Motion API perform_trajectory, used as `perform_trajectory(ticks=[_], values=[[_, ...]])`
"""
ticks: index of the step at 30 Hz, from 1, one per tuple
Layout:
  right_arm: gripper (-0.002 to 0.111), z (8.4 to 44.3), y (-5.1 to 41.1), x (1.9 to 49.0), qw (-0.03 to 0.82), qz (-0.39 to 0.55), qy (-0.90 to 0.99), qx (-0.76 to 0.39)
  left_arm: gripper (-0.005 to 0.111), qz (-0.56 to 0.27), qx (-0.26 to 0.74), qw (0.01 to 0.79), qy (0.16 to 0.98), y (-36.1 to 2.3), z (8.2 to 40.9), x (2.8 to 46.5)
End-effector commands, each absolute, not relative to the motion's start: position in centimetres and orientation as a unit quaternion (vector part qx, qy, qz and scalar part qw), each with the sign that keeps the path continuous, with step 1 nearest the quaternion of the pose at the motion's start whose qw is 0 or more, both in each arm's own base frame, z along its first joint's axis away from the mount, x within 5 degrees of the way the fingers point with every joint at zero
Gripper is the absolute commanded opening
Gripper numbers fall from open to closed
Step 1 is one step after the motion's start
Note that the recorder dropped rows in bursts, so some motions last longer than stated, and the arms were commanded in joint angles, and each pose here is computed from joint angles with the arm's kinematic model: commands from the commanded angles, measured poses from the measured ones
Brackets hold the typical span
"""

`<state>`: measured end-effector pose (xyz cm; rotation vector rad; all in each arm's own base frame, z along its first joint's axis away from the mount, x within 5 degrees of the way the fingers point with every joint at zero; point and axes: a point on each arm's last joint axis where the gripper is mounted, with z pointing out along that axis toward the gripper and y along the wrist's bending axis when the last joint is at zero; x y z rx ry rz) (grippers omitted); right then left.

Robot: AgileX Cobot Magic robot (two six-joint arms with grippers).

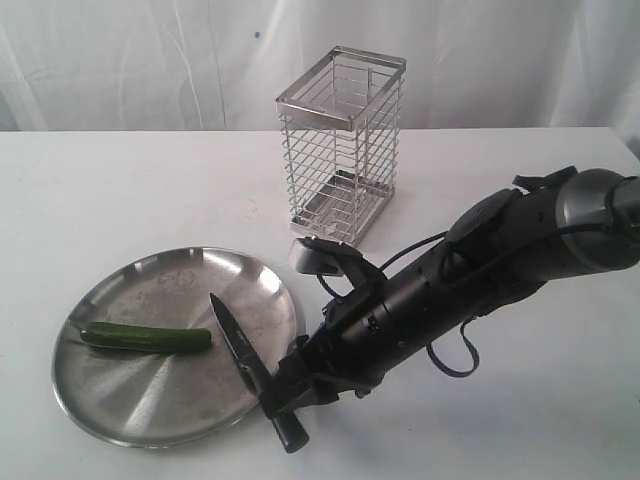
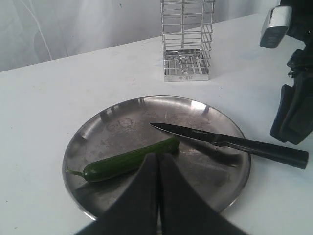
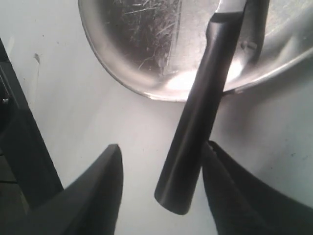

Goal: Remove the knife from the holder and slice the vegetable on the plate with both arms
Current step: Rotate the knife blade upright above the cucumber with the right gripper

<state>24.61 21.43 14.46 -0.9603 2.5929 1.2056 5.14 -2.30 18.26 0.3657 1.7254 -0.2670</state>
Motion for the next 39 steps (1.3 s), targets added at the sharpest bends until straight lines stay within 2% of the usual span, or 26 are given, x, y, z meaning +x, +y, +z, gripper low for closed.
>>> perform_trajectory(ticks=[1, 29, 31, 39], values=[[0.047, 13.8, 21.4, 25.0, 0.062, 0.397, 0.860, -0.316, 0.000, -0.117, 0.155, 0.630, 0.752, -2.3, 18.2, 5.1], [0.047, 11.2, 22.9, 25.0, 0.034, 0.430, 0.848, -0.307, 0.000, -0.117, 0.155, 0.630, 0.752, -2.3, 18.2, 5.1], [0.045, 11.3, 23.0, 24.9, 0.032, 0.434, 0.847, -0.306, 0.000, -0.117, 0.155, 0.630, 0.752, -2.3, 18.2, 5.1], [0.021, 11.3, 23.0, 25.0, 0.033, 0.437, 0.847, -0.302, 0.000, -0.117, 0.155, 0.630, 0.752, -2.3, 18.2, 5.1]])
